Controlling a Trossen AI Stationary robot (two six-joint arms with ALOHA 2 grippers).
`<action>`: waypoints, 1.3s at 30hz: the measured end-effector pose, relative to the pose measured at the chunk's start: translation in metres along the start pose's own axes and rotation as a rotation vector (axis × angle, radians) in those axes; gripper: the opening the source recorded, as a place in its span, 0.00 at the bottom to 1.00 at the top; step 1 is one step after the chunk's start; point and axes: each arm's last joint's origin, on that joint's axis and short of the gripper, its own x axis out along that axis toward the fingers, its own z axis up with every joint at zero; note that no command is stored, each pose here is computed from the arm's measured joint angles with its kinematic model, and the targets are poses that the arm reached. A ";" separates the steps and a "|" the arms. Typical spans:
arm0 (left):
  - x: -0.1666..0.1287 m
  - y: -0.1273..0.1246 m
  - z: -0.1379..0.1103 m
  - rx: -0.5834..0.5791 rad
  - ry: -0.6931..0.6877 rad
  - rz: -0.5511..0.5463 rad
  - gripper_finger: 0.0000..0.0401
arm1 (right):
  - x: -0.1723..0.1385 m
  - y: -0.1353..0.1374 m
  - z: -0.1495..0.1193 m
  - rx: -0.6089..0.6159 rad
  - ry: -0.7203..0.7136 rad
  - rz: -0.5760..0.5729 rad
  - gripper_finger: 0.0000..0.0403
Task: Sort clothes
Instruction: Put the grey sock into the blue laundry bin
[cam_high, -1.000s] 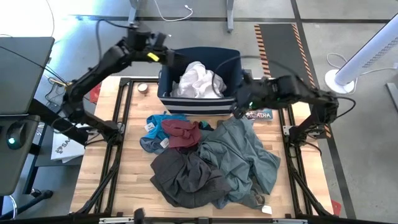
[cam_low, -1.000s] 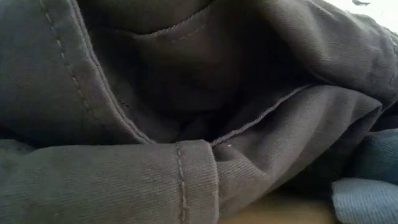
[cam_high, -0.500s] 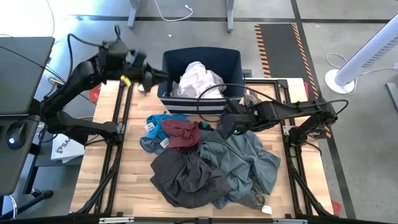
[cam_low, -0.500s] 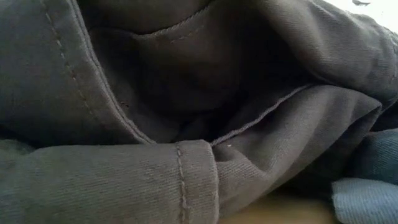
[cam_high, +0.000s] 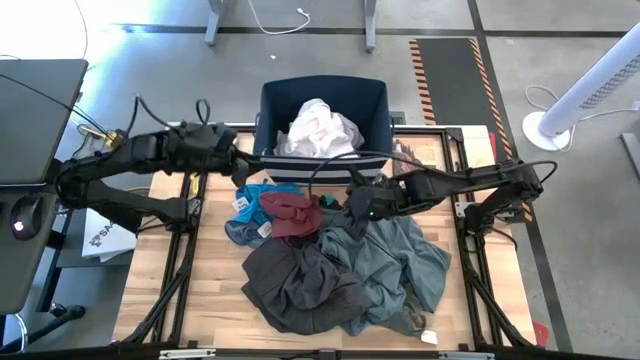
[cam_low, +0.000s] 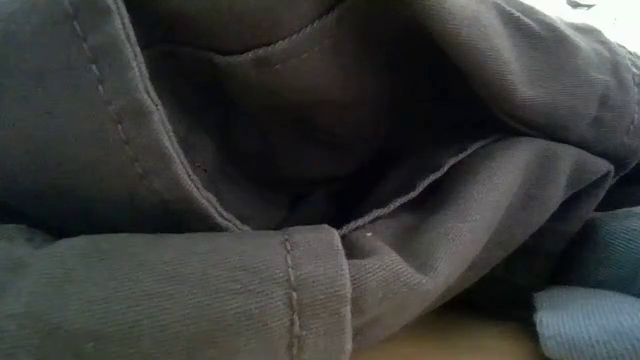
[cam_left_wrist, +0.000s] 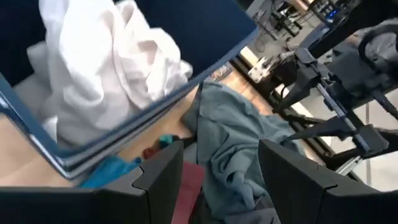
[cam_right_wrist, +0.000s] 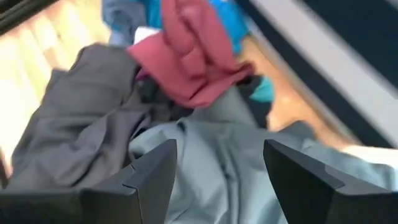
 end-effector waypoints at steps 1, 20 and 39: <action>0.002 0.000 -0.005 0.007 0.013 0.006 0.51 | 0.002 0.000 -0.002 -0.007 0.018 0.013 0.59; 0.033 0.000 -0.061 0.175 0.218 -0.047 0.51 | -0.014 0.050 -0.073 0.251 0.387 0.216 0.59; 0.063 -0.015 -0.067 0.327 0.256 -0.214 0.51 | -0.050 0.076 -0.144 0.608 0.170 -0.012 0.59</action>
